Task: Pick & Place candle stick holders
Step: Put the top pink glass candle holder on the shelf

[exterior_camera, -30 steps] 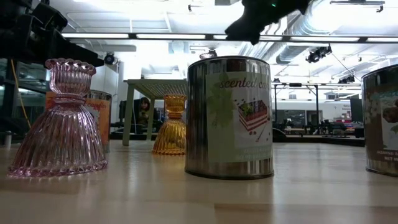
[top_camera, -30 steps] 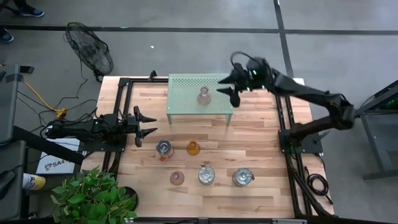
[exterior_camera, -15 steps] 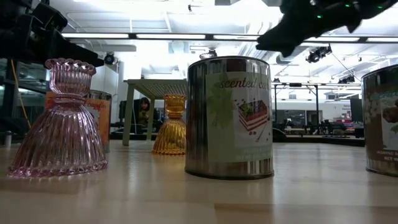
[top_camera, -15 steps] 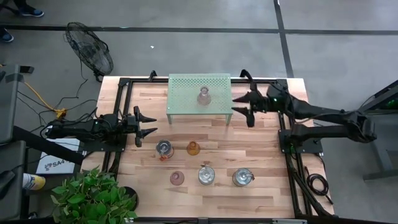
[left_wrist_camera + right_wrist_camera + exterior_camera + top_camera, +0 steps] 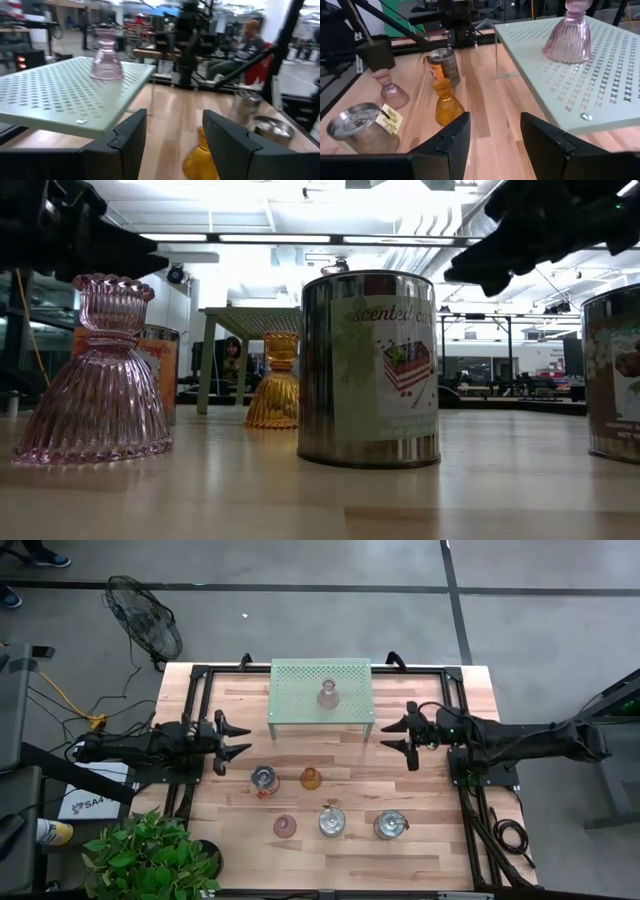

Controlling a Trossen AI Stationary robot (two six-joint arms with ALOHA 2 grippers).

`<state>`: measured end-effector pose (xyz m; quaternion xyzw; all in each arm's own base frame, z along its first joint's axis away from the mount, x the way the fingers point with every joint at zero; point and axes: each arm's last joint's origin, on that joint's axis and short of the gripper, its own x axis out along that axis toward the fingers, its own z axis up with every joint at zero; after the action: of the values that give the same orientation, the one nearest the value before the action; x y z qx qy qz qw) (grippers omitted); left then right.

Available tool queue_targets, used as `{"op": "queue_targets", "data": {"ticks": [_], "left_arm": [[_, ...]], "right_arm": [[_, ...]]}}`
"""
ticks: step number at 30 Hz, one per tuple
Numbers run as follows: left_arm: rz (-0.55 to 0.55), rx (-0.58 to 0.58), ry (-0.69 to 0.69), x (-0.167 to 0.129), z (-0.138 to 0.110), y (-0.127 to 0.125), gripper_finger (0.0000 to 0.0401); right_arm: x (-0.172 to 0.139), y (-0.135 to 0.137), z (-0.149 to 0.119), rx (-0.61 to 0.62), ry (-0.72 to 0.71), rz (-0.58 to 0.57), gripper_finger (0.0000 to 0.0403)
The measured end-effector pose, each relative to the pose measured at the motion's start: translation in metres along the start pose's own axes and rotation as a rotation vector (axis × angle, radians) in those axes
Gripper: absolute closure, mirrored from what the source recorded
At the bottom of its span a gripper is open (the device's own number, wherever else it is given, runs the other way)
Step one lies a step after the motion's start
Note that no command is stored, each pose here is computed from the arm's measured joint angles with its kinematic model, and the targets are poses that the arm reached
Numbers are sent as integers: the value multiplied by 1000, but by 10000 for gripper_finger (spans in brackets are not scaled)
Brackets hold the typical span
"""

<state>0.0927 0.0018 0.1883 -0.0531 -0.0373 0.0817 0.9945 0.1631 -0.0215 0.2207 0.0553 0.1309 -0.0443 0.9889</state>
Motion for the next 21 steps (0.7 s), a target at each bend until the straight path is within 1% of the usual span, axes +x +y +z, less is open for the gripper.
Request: {"op": "queue_targets", "data": {"ticks": [3, 6, 10, 14, 16, 19, 21], "left_arm": [[81, -50, -29, 1, 2, 2, 213], [134, 4, -54, 5, 6, 2, 213], [149, 69, -61, 15, 8, 0, 213], [183, 86, -52, 29, 7, -1, 213], [208, 99, -19, 38, 7, -1, 213], [210, 110, 33, 55, 14, 2, 213], [208, 115, 49, 71, 24, 7, 213]], "right_arm": [[0, 7, 0, -9, -11, -22, 235], [1, 12, 1, -19, -27, -43, 235], [0, 17, 2, -23, -49, -69, 235], [0, 19, 2, -23, -53, -97, 235], [0, 20, 2, -25, -49, -107, 235], [0, 20, 1, -40, -39, -106, 235], [0, 20, -1, -59, -52, -101, 235]]}}
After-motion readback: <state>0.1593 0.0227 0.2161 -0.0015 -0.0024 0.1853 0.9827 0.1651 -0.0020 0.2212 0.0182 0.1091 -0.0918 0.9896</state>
